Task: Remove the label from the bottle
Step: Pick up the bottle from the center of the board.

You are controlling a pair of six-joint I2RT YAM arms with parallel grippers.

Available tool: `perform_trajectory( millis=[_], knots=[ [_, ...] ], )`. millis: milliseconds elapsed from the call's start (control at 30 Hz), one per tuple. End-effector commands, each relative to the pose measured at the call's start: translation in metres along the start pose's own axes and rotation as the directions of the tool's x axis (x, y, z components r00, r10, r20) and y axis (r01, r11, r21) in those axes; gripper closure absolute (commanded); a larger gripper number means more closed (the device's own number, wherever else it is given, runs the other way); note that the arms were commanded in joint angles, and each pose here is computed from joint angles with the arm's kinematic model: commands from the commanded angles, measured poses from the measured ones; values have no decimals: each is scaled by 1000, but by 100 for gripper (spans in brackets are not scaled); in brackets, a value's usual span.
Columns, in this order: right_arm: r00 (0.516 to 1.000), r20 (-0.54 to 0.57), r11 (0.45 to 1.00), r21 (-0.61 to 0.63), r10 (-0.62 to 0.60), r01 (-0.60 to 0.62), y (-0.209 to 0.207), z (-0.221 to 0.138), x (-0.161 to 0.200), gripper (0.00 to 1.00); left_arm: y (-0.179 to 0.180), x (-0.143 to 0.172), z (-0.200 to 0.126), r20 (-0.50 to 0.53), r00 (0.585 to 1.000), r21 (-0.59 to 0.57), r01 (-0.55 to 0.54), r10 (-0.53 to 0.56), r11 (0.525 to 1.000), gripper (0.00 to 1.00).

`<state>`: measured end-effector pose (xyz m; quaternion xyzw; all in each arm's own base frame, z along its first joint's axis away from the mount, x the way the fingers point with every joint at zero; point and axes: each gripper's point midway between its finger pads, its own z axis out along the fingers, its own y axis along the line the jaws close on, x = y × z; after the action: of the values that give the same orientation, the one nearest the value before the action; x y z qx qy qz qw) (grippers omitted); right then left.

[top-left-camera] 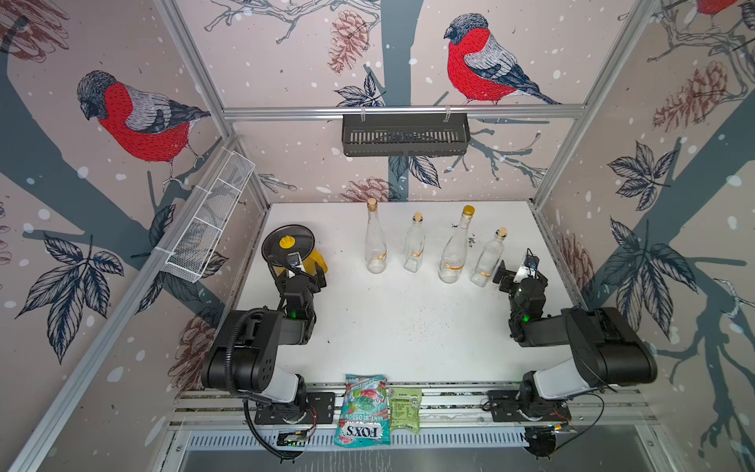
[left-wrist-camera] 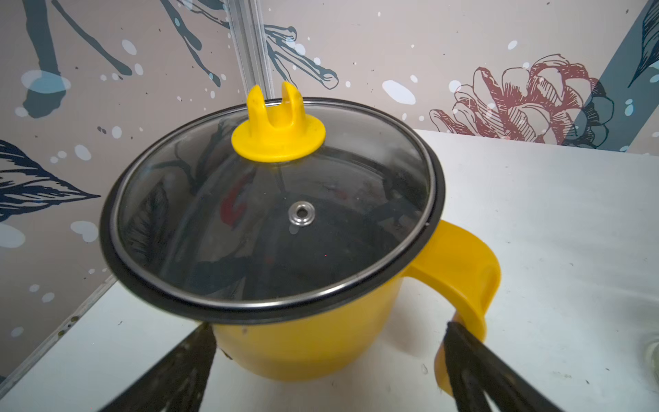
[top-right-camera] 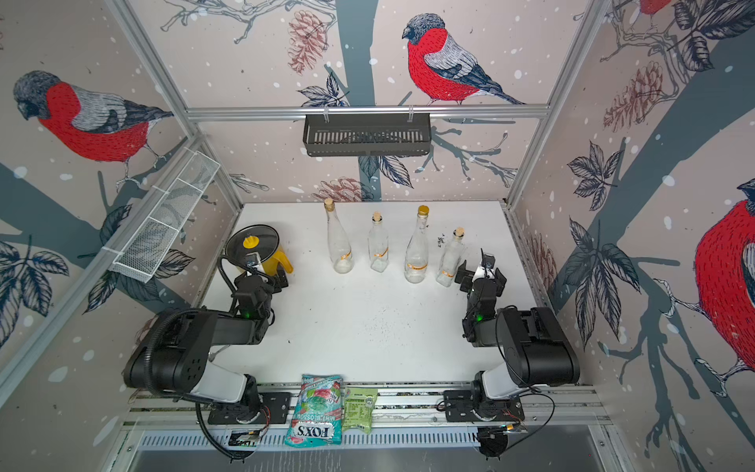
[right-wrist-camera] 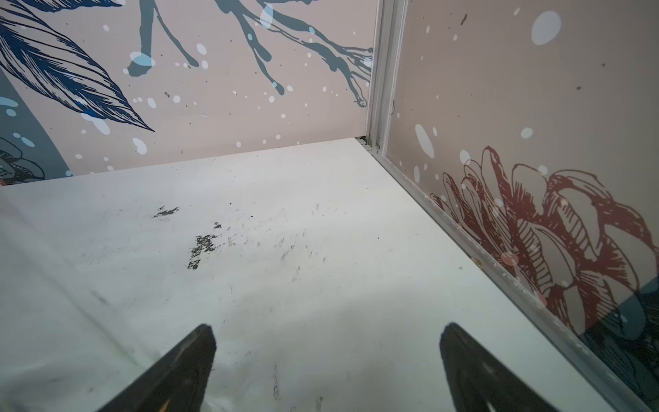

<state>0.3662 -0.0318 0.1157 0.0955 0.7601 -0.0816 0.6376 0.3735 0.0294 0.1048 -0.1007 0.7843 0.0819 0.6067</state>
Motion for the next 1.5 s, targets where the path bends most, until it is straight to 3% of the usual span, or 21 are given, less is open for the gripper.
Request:
perform_trajectory(
  millis=[0,633,733,867,1033,1233,1367,1467],
  knots=[
    [999,42,1000,14,9,-9,-2,1,-11,0,-2,-18,0,67,998,12,13,-14,1000,1],
    [999,42,1000,14,7,-7,-1,1,-11,1,-2,-18,0,68,998,15,13,-14,1000,3],
    [999,41,1000,15,7,-7,-1,1,-11,0,-21,-17,-3,65,997,121,-40,32,992,3],
    [999,42,1000,15,7,-7,-1,1,-11,1,-19,-33,-13,102,994,113,-45,34,993,3],
    [999,41,1000,15,6,-7,-1,1,-11,0,-26,-47,-25,88,994,-5,-64,64,998,3],
    [999,43,1000,14,7,-8,-1,1,-11,1,-15,-60,-49,76,997,-128,26,-16,991,2],
    [999,41,1000,15,7,-8,-2,1,-11,1,-12,-65,-67,63,992,-133,117,-110,984,2],
    [999,44,1000,10,13,-14,-2,0,-12,0,-11,-58,-78,-4,985,-146,171,-174,974,2]
  ],
)
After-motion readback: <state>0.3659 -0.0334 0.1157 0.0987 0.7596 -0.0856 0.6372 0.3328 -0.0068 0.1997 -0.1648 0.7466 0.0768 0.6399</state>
